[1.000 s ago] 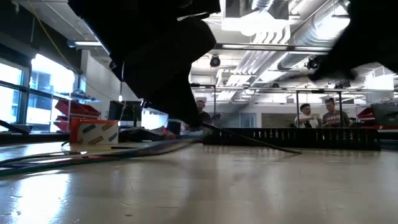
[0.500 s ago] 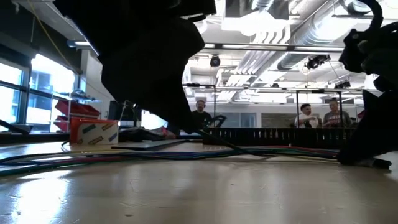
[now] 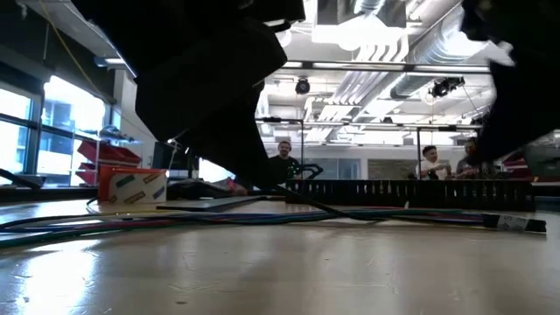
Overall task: Ziptie cables
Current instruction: Wrap the black zip tie on the cables
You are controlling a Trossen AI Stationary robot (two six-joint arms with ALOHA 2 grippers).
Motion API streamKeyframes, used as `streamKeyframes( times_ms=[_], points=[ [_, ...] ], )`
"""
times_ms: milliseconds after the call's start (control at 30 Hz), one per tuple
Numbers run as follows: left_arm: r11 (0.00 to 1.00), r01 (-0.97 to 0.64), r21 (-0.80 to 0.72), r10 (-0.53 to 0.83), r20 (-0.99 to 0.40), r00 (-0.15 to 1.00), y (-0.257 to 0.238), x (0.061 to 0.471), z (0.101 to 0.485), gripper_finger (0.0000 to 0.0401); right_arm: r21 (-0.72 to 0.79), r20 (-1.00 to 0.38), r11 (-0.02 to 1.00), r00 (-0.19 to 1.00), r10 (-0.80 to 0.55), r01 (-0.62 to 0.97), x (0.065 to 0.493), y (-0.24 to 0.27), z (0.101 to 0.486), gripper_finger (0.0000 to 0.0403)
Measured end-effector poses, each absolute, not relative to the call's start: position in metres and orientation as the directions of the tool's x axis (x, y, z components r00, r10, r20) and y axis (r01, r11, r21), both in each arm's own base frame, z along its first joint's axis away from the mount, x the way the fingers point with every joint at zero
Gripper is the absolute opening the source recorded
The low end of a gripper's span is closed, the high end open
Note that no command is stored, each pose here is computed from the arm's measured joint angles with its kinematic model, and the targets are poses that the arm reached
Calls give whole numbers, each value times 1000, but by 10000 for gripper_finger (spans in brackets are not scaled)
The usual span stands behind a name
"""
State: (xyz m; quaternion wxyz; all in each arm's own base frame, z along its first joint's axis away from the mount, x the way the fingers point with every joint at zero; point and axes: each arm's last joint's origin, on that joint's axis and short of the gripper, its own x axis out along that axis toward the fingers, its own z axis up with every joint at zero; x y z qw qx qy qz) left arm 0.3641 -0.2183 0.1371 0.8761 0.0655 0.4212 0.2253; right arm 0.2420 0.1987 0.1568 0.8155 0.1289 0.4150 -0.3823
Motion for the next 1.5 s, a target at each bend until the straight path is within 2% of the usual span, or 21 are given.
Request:
streamKeyframes(
  times_ms=[100, 267, 433, 800, 967, 1067, 1233, 1367, 1500],
  points=[
    [890, -340, 304, 450, -708, 544, -218, 364, 137, 0, -91, -740, 646, 382, -553, 758, 245, 188, 161, 253],
    [891, -341, 299, 447, -707, 548, -219, 365, 137, 0, -147, -759, 551, 264, -595, 821, 245, 153, 139, 236],
    [895, -334, 297, 441, -704, 556, -221, 364, 138, 0, -133, -775, 518, 237, -586, 845, 252, 125, 121, 230],
    [896, -337, 289, 438, -703, 561, -220, 365, 138, 0, 34, -800, 544, 349, -488, 838, 274, 84, 98, 221],
    [899, -338, 279, 431, -699, 570, -222, 366, 138, 0, 83, -758, 581, 430, -491, 810, 280, 82, 95, 169],
    [900, -334, 279, 429, -698, 573, -222, 367, 138, 0, 164, -744, 606, 501, -442, 778, 290, 85, 98, 129],
    [902, -333, 274, 425, -694, 581, -221, 369, 139, 0, 198, -735, 643, 546, -402, 740, 300, 78, 98, 76],
    [907, -330, 261, 415, -687, 597, -221, 371, 140, 0, 184, -712, 666, 565, -416, 723, 307, 71, 97, 47],
    [911, -335, 240, 404, -676, 616, -222, 374, 141, 1, 126, -659, 678, 572, -489, 724, 309, 66, 100, 30]
  ],
)
